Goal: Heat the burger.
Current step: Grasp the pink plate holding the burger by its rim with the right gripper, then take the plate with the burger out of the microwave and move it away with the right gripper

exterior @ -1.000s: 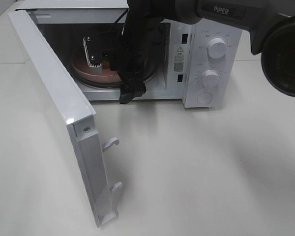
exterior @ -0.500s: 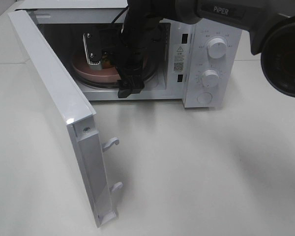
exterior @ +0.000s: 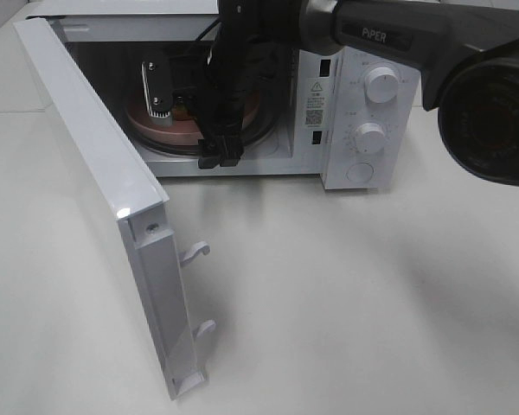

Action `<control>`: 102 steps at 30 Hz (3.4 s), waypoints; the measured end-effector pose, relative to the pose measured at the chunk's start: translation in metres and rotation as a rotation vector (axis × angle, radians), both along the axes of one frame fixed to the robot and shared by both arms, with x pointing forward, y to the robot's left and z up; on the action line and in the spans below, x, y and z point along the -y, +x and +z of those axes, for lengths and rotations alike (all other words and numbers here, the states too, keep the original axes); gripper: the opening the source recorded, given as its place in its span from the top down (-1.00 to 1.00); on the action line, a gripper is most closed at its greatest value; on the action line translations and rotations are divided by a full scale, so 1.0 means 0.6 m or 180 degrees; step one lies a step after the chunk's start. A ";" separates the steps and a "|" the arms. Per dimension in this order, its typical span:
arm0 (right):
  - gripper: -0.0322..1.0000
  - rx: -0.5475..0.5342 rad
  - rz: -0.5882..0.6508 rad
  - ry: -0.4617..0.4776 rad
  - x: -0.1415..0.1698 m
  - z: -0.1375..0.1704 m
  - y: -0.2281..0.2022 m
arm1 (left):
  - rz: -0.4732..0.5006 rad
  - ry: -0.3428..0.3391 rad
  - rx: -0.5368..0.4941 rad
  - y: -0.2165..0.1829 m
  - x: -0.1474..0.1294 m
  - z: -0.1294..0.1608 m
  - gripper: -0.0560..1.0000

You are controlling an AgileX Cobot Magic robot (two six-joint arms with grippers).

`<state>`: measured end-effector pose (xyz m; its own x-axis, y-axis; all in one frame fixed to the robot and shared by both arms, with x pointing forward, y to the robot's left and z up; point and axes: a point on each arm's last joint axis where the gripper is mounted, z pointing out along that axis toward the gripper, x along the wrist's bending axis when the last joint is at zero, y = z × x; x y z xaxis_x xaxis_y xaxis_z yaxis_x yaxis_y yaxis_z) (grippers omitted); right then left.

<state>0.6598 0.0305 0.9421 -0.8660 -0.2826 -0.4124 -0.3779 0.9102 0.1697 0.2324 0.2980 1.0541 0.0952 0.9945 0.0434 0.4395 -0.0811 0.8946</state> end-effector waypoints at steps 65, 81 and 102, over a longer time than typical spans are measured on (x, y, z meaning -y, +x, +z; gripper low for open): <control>-0.49 -0.0227 -0.0312 0.0290 -0.020 -0.075 0.012 | 0.0000 0.0000 0.0000 0.000 0.000 0.000 -0.99; 0.85 -0.0286 -0.0222 0.0235 -0.018 -0.054 0.006 | 0.0000 0.0000 0.0000 0.000 0.000 0.000 -0.99; 0.89 -0.0538 -0.0198 -0.0069 0.005 -0.026 -0.009 | 0.0000 0.0000 0.0000 0.000 0.000 0.000 -0.99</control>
<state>0.6543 0.0276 0.9268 -0.9386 -0.2338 -0.2538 -0.2886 0.9350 0.2061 0.2324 0.2980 1.0541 0.0952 0.9945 0.0434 0.4395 -0.0811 0.8946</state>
